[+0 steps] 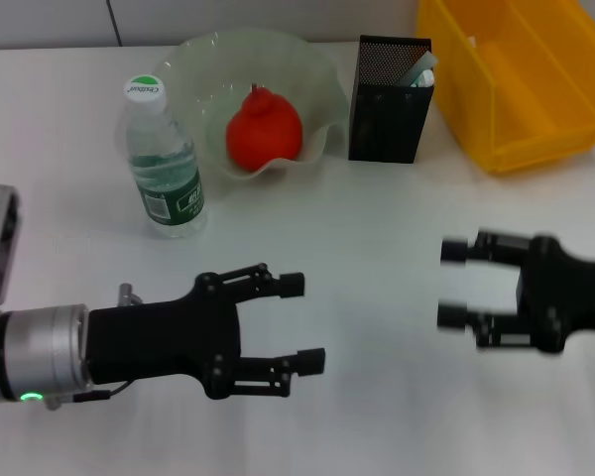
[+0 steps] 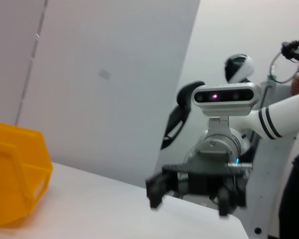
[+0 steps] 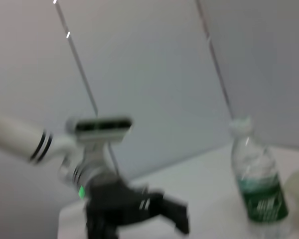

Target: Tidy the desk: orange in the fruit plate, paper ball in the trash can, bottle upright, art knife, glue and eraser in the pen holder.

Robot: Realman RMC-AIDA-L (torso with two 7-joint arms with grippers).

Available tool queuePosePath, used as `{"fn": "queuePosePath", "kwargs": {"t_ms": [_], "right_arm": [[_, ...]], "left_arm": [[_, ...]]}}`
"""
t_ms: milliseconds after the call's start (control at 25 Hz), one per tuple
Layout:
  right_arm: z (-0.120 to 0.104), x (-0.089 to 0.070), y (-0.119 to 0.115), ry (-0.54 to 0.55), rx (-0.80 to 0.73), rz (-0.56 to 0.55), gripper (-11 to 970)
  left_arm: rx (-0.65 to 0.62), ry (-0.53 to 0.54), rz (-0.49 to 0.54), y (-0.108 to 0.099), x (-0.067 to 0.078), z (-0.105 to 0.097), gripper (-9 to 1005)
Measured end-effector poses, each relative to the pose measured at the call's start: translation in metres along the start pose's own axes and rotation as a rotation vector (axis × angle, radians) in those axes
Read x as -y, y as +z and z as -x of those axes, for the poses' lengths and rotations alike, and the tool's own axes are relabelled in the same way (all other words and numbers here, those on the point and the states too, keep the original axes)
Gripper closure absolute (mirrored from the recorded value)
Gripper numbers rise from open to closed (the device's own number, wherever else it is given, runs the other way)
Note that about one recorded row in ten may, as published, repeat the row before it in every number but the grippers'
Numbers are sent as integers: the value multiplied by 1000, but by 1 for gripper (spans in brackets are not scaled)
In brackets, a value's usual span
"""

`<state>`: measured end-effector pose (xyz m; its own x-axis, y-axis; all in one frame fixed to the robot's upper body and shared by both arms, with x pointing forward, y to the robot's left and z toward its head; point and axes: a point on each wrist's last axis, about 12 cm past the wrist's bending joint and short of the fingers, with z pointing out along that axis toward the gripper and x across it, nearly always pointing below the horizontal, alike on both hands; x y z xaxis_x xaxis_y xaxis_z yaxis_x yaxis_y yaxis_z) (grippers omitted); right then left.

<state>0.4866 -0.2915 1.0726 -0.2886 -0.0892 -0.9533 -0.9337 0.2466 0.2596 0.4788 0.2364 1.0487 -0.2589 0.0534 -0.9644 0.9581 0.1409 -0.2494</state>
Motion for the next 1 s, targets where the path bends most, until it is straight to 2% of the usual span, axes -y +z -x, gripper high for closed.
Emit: {"fn": "queuePosePath", "kwargs": {"t_ms": [80,280,1000], "right_arm": [[-13,-7,1,-13,-43,26,176],[-23,-12,4,-49,-45,36,176],[-23,-11,13,-70,-39,44,176]], "left_arm": [[-19,7,-7,3,-2,1,134],[-28,21,3,3,-2,-1,134],[-69,25,-16,-3,4,-8,134]]}}
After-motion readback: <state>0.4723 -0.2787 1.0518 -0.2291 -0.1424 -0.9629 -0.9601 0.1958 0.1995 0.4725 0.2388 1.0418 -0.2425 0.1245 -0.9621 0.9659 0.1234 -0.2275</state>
